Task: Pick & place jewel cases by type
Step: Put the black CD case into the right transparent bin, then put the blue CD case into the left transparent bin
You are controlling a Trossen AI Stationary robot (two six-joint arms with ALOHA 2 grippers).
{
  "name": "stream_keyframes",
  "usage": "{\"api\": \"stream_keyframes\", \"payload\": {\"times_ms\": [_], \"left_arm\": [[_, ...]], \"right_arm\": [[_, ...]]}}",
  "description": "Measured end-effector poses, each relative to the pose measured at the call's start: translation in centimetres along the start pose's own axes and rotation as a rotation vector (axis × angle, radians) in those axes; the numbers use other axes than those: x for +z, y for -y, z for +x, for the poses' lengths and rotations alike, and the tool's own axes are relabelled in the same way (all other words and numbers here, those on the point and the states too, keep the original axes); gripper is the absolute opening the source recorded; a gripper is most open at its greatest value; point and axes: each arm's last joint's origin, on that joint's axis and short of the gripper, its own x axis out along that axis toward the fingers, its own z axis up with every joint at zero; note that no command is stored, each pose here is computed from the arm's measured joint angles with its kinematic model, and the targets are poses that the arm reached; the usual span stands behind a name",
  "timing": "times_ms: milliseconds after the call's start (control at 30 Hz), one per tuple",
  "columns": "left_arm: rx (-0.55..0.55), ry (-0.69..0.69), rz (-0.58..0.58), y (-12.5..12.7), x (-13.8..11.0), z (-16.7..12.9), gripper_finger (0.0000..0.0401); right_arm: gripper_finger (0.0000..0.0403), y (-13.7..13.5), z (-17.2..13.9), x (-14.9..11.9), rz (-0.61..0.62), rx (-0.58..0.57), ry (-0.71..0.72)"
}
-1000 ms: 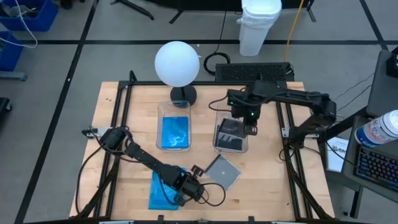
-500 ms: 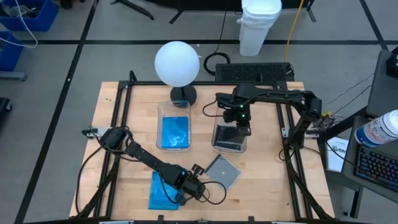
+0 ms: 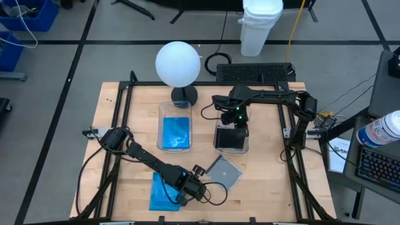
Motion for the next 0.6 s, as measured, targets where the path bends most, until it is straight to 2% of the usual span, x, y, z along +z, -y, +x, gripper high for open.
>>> {"api": "stream_keyframes", "payload": {"times_ms": [400,600], "left_arm": [[-0.003,0.002,-0.031,0.4,0.0,0.0,0.0037],[-0.003,0.002,-0.013,0.5,0.1,-0.1,0.0037]], "right_arm": [[0.0145,-0.2,0.1,0.0,0.069,-0.164,-0.054],[0.0173,-1.0,-0.5,-1.0,0.127,-0.224,-0.103]]}}
